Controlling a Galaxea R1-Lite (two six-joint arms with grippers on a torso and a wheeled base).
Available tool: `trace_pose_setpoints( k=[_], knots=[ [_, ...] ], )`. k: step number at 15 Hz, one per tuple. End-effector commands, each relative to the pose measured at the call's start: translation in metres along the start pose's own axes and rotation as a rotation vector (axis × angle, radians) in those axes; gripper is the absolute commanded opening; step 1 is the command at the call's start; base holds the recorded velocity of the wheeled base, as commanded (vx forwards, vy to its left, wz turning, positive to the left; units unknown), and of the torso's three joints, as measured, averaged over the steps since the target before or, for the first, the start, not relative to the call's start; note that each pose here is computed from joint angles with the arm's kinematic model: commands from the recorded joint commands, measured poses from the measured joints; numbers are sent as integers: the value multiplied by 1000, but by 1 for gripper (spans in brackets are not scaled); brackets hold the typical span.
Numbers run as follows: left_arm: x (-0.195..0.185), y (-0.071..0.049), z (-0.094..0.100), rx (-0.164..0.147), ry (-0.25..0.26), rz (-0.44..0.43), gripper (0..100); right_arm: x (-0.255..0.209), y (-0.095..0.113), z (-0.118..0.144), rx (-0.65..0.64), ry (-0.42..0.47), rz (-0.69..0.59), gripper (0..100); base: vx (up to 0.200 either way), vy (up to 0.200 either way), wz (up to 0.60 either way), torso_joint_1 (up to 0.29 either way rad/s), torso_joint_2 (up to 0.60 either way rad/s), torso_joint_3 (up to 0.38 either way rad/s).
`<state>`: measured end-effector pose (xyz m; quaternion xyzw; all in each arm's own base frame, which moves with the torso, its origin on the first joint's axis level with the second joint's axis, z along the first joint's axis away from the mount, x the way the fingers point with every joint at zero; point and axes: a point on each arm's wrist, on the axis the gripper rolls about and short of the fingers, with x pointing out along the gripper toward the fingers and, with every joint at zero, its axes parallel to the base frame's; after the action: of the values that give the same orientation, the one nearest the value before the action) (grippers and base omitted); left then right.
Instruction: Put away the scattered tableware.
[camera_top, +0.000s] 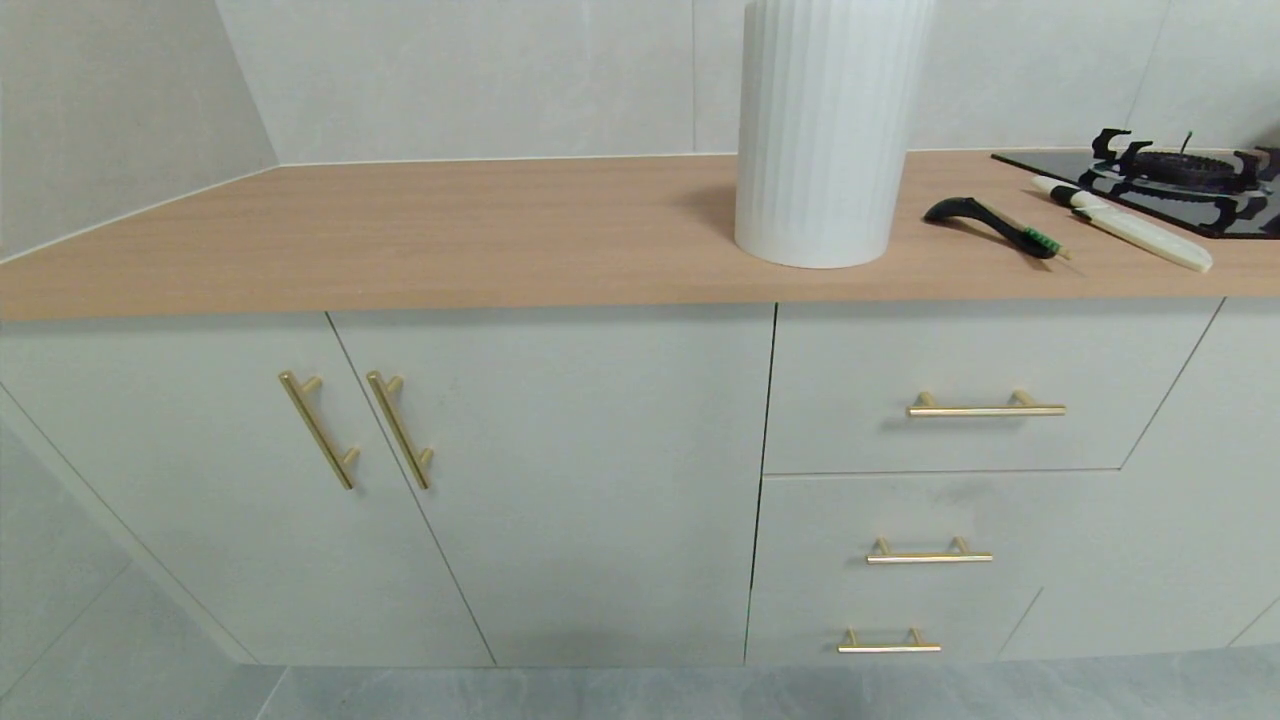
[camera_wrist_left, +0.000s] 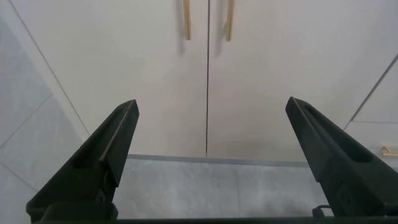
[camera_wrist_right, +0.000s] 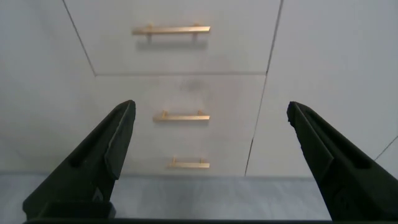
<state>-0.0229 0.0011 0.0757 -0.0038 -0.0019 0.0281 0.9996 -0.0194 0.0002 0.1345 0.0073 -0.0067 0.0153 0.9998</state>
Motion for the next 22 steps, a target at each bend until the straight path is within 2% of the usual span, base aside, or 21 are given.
trace_pose_setpoints(
  k=[1,2,3,5,6,7,9,11,13,16,17,18,22],
  knots=[
    [0,0,0,0,1,1,100,68,2,18,-10,385,93,100,0,0,0,0,0,0],
    [0,0,0,0,1,1,100,78,3,15,-12,439,112,100,0,0,0,0,0,0],
    [0,0,0,0,1,1,100,101,10,10,-25,543,179,100,0,0,0,0,0,0],
    [0,0,0,0,1,1,100,142,24,0,-55,673,240,100,0,0,0,0,0,0],
    [0,0,0,0,1,1,100,154,27,-4,-63,713,240,100,0,0,0,0,0,0],
    [0,0,0,0,1,1,100,182,36,-15,-82,814,244,100,0,0,0,0,0,0],
    [0,0,0,0,1,1,100,223,45,-36,-88,890,243,100,0,0,0,0,0,0],
    [0,0,0,0,1,1,100,263,52,-60,-86,883,232,100,0,0,0,0,0,0],
    [0,0,0,0,1,1,100,293,56,-84,-102,835,175,100,0,0,0,0,0,0],
    [0,0,0,-2,1,1,100,309,52,-121,-36,783,63,100,0,0,0,0,0,0],
    [0,0,0,-2,1,1,100,312,52,-123,-38,763,53,100,0,0,0,0,0,0],
    [0,0,0,-2,1,1,100,322,54,-126,-30,659,25,100,0,0,0,0,0,0],
    [0,0,0,-2,1,1,100,324,49,-125,-33,614,-8,100,0,0,0,0,0,0]
  ],
)
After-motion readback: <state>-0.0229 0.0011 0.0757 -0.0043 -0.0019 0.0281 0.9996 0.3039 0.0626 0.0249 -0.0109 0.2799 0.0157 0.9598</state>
